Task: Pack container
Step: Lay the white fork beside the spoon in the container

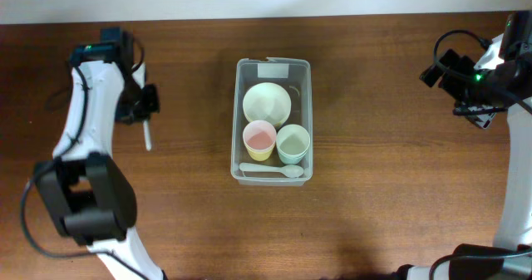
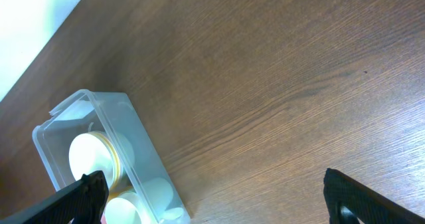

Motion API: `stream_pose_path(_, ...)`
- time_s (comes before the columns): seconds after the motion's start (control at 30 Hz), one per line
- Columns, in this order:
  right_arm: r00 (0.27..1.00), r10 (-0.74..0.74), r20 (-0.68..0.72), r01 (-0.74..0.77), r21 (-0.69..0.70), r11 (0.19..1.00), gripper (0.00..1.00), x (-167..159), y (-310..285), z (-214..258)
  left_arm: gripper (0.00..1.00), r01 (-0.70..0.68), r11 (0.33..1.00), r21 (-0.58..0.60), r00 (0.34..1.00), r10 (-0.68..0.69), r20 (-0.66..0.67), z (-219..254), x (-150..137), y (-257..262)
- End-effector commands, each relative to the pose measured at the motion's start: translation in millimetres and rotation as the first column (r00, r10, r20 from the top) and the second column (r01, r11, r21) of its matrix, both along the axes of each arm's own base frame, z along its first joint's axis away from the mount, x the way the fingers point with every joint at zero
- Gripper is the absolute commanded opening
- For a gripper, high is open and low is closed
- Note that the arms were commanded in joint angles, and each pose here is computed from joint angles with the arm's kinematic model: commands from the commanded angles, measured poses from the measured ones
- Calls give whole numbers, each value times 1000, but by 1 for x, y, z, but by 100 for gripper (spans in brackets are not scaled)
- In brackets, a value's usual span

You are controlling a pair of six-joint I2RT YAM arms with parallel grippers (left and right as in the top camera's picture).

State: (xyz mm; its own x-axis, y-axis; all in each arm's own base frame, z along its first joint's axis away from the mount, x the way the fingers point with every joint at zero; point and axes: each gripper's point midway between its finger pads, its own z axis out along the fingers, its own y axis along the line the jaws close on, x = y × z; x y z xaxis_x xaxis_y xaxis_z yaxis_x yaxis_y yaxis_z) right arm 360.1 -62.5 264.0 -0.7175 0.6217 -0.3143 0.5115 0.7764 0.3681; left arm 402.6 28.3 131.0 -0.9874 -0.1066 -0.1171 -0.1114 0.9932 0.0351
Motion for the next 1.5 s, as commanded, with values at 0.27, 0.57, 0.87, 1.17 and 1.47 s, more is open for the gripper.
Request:
stream_pose_path(0.27,1000,-9,16,9,-11,1000,99,1,-2,5,1,837,536,111,515,-839,175,92,-45,-166)
stream_pose_path(0.57,1000,-9,16,9,-11,1000,99,1,-2,5,1,967,-252,29,-254,-961,109,61,-135,-255)
stream_pose_path(0.87,1000,-9,16,9,-11,1000,99,1,-2,5,1,907,-421,19,-421,-907,20,11,-149,-262)
stream_pose_path(1.17,1000,-9,15,9,-11,1000,99,0,-2,5,13,909,-398,124,-404,-914,31,-9,-122,-270)
stream_pose_path(1.47,1000,-9,16,9,-11,1000,99,1,-2,5,100,937,-317,149,-309,-948,-71,-6,-109,-250)
